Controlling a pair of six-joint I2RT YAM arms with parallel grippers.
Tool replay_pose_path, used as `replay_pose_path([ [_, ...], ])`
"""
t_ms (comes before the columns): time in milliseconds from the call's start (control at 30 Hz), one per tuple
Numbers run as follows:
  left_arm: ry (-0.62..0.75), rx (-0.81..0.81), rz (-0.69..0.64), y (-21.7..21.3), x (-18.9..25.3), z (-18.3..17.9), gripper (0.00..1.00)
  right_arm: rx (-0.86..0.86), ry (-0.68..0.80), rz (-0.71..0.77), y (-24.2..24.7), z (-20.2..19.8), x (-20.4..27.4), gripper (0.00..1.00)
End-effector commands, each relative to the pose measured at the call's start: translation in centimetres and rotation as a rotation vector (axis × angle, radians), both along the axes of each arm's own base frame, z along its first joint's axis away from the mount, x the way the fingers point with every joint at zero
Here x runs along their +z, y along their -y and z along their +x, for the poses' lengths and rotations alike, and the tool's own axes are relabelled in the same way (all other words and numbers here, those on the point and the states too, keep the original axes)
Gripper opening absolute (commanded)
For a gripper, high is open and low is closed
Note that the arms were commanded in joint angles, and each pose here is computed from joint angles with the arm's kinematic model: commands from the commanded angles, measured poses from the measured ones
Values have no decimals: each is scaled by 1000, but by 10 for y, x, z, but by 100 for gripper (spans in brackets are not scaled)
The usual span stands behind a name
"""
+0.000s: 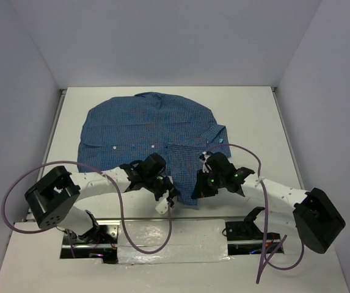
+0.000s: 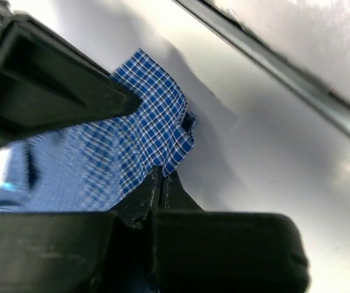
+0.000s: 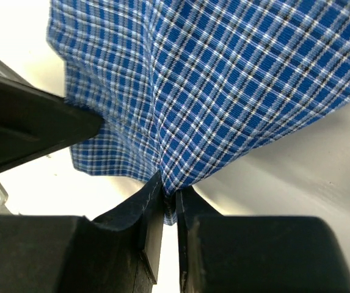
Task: Fold and stack the long sleeve shirts
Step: Fold the shirt
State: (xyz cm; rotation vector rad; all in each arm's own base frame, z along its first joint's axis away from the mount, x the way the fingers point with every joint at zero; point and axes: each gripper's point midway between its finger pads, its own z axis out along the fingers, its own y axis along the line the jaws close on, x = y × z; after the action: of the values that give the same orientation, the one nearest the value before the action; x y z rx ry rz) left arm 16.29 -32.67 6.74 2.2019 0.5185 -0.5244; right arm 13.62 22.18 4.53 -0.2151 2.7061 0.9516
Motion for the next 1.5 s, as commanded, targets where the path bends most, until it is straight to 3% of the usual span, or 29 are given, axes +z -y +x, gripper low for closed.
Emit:
replay_pose_path([
  [0, -242, 132, 11, 2, 13, 5, 0, 22, 41, -2, -4, 12, 21, 18],
  [133, -471, 282, -24, 14, 43, 38, 0, 16, 17, -30, 0, 36, 36, 23],
  [500, -873, 576, -92, 20, 77, 133, 0, -139, -17, 36, 27, 130, 62, 29],
  [533, -914, 599, -90, 21, 79, 137, 0, -131, -32, 29, 25, 140, 59, 31],
  [567, -938, 608, -93, 21, 80, 142, 0, -115, -34, 20, 27, 144, 56, 44],
  [600, -963, 632, -96, 20, 77, 151, 0, -112, -52, 6, 28, 145, 53, 49],
  [733, -1086, 716, -105, 16, 72, 166, 0, -161, -39, 35, 35, 169, 57, 56],
  [900, -1048, 733, -194, 15, 81, 186, 0, -191, 29, 74, 32, 193, 69, 52],
  [1100, -730, 583, -161, 8, 71, 191, 0, -199, -25, 55, 35, 181, 47, 42],
  [1333, -523, 308, 2, -6, 33, 139, 2, -208, -41, 36, 38, 178, 26, 58],
  [1433, -455, 214, 61, -14, 17, 116, 15, -201, -48, 43, 36, 178, 19, 60],
  [1467, -427, 193, 65, -15, 15, 114, 29, -197, -49, 52, 35, 178, 17, 60],
])
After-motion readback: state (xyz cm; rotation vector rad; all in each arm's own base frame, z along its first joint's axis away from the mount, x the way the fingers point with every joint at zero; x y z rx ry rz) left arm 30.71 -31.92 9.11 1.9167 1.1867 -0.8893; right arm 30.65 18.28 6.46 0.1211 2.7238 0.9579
